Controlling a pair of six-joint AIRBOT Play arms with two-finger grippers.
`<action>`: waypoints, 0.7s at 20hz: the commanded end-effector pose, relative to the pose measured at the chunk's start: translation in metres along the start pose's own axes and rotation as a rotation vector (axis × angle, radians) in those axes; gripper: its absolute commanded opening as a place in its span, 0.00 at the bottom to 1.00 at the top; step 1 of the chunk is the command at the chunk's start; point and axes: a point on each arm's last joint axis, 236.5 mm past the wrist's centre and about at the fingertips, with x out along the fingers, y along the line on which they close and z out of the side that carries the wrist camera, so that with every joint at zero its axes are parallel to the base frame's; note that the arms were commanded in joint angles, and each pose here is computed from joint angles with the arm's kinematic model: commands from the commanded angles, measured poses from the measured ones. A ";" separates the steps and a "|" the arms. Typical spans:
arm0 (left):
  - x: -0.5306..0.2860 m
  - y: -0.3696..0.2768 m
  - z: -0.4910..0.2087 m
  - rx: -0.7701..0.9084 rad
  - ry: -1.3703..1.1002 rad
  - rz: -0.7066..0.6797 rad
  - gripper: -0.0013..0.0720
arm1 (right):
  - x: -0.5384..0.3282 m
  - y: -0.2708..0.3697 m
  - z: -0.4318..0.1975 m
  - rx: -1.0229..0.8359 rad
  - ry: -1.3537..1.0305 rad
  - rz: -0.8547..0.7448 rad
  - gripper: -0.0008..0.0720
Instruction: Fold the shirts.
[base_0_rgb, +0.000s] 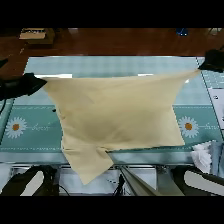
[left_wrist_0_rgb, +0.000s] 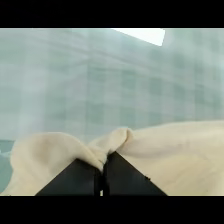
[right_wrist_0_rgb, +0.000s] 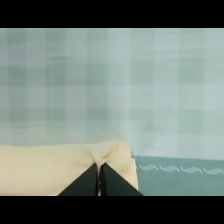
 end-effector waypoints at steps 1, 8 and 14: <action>0.059 0.033 0.034 -0.207 -0.125 -0.012 0.06 | 0.057 -0.006 0.037 0.086 -0.075 0.061 0.05; 0.129 0.042 0.053 -0.038 -0.179 0.024 0.06 | 0.108 -0.023 0.090 0.186 -0.257 0.094 0.05; 0.157 0.035 0.029 -0.025 -0.084 -0.001 0.07 | 0.138 -0.028 0.066 0.202 -0.143 0.101 0.21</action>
